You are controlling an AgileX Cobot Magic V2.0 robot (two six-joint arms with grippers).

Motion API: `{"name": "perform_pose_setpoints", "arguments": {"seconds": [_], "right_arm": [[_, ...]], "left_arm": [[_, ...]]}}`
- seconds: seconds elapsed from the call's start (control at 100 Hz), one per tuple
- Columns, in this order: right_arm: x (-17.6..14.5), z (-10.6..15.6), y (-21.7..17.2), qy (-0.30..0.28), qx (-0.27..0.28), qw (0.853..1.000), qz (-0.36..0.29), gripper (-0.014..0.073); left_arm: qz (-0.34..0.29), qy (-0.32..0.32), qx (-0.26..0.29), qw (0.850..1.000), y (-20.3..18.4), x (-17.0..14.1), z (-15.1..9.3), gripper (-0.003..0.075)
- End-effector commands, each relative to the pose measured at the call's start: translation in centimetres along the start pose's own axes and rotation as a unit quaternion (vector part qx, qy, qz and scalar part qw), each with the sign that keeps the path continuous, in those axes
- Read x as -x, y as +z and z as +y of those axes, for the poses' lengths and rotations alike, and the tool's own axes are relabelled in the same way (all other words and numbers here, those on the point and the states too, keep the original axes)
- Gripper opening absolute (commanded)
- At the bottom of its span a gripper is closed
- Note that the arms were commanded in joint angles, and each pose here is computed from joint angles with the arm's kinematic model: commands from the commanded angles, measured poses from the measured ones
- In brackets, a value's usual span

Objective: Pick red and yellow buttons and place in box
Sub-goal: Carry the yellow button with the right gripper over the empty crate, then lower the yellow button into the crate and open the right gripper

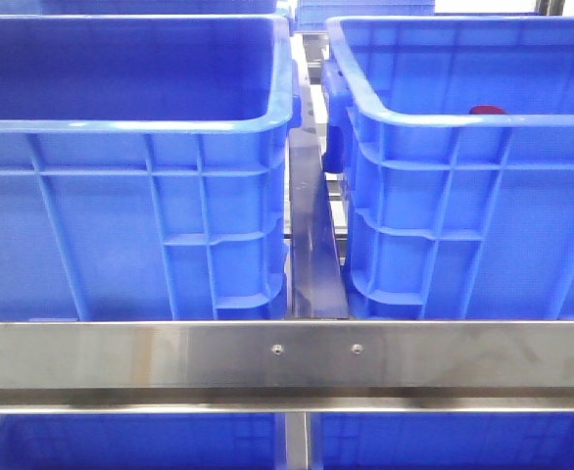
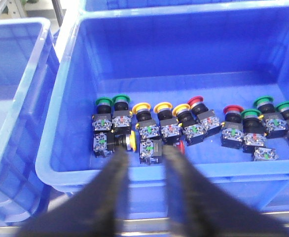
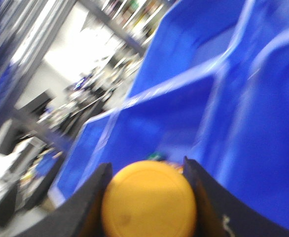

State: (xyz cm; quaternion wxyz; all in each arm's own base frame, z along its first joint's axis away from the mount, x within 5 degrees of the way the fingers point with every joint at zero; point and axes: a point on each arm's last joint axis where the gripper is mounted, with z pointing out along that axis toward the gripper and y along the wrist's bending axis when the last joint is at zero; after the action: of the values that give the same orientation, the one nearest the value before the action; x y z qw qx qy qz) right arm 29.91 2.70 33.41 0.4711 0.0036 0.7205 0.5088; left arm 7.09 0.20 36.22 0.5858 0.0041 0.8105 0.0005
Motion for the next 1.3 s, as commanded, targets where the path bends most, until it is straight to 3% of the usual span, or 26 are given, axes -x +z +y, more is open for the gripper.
{"name": "perform_pose_setpoints", "arguments": {"seconds": [0.0,0.14,0.31,0.41,0.51,0.67,0.88,1.29], "right_arm": [[3.2,1.6,-1.7,-0.050,0.000,0.995,-0.088,0.0151],[5.0,0.2,-2.7,-0.139,-0.099,0.977,-0.128,0.0151],[6.1,-1.6,-3.6,-0.255,-0.240,0.927,-0.136,0.0151],[6.4,-2.7,-4.0,-0.295,-0.297,0.900,-0.124,0.0152],[6.6,-4.2,-3.9,-0.303,-0.328,0.888,-0.114,0.0152],[6.3,-7.7,-3.0,-0.295,-0.363,0.880,-0.079,0.0152],[6.1,-12.0,-1.4,-0.272,-0.373,0.886,-0.048,0.0152],[7.0,-15.4,0.7,-0.269,-0.366,0.890,-0.037,0.0152]], "left_arm": [[-0.046,-0.007,-0.008,0.999,-0.3,1.3,-0.1,-0.0018],[-0.046,-0.007,-0.008,0.999,-0.3,1.3,-0.1,-0.0019],[-0.046,-0.007,-0.008,0.999,-0.3,1.3,-0.1,-0.0019],[-0.046,-0.007,-0.008,0.999,-0.3,1.3,-0.1,-0.0019],[-0.046,-0.007,-0.008,0.999,-0.3,1.3,-0.1,-0.0019],[-0.046,-0.007,-0.008,0.999,-0.3,1.3,-0.1,-0.0019],[-0.046,-0.007,-0.008,0.999,-0.3,1.3,-0.1,-0.0019],[-0.046,-0.007,-0.008,0.999,-0.3,1.3,-0.1,-0.0019]]}}
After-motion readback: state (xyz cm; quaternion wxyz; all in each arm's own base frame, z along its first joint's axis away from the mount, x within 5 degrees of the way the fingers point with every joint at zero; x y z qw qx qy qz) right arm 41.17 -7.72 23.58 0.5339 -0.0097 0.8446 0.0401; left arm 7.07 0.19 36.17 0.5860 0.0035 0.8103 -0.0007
